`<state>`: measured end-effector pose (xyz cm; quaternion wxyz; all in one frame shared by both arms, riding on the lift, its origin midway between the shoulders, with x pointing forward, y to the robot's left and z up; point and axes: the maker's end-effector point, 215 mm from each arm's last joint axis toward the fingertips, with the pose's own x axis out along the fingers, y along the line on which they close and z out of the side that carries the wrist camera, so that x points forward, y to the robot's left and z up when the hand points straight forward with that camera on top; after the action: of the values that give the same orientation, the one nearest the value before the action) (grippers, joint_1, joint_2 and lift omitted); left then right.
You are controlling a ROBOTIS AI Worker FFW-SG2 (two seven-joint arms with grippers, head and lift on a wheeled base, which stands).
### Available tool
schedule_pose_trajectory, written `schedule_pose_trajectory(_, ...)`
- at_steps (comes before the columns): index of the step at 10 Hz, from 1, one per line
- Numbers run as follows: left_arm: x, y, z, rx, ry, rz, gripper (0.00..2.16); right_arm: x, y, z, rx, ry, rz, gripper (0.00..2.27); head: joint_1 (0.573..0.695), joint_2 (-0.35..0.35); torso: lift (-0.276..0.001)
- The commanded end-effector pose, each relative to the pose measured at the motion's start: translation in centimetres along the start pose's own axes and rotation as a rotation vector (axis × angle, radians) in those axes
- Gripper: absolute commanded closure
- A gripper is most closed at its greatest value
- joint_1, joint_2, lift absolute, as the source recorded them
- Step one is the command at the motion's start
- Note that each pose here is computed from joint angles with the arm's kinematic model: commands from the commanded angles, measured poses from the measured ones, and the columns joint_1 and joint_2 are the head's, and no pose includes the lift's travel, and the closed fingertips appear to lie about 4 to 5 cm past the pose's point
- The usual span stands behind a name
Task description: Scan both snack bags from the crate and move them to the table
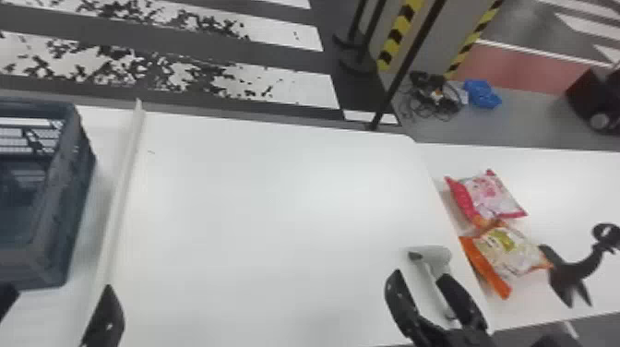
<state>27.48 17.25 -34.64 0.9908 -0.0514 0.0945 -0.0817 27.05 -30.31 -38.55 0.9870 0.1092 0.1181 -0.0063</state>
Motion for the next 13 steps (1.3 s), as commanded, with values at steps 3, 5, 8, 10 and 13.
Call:
schedule_pose_trajectory(3,0.1,0.0,0.1,0.006,-0.005,-0.006,0.09,-0.3,0.7,0.5,-0.016,-0.004,-0.010,0.09,0.695,-0.282,-0.087)
schedule_pose_trajectory(5,0.3,0.0,-0.1,0.009,-0.001,-0.015,0.09,-0.6,1.3,0.7,-0.016,-0.005,-0.009,0.09,0.695,-0.276,-0.087)
schedule_pose_trajectory(8,0.5,0.0,-0.4,0.008,0.000,-0.017,0.09,-0.7,1.3,0.4,-0.016,0.000,-0.010,0.09,0.695,-0.266,-0.087)
schedule_pose_trajectory(10,0.6,0.0,-0.3,0.008,-0.002,-0.019,0.09,-0.8,1.6,0.3,-0.012,0.003,-0.006,0.09,0.695,-0.263,-0.087)
schedule_pose_trajectory(13,0.7,-0.2,-0.4,0.008,-0.003,-0.026,0.09,-0.8,1.8,0.3,-0.015,0.002,-0.003,0.10,0.695,-0.257,-0.087)
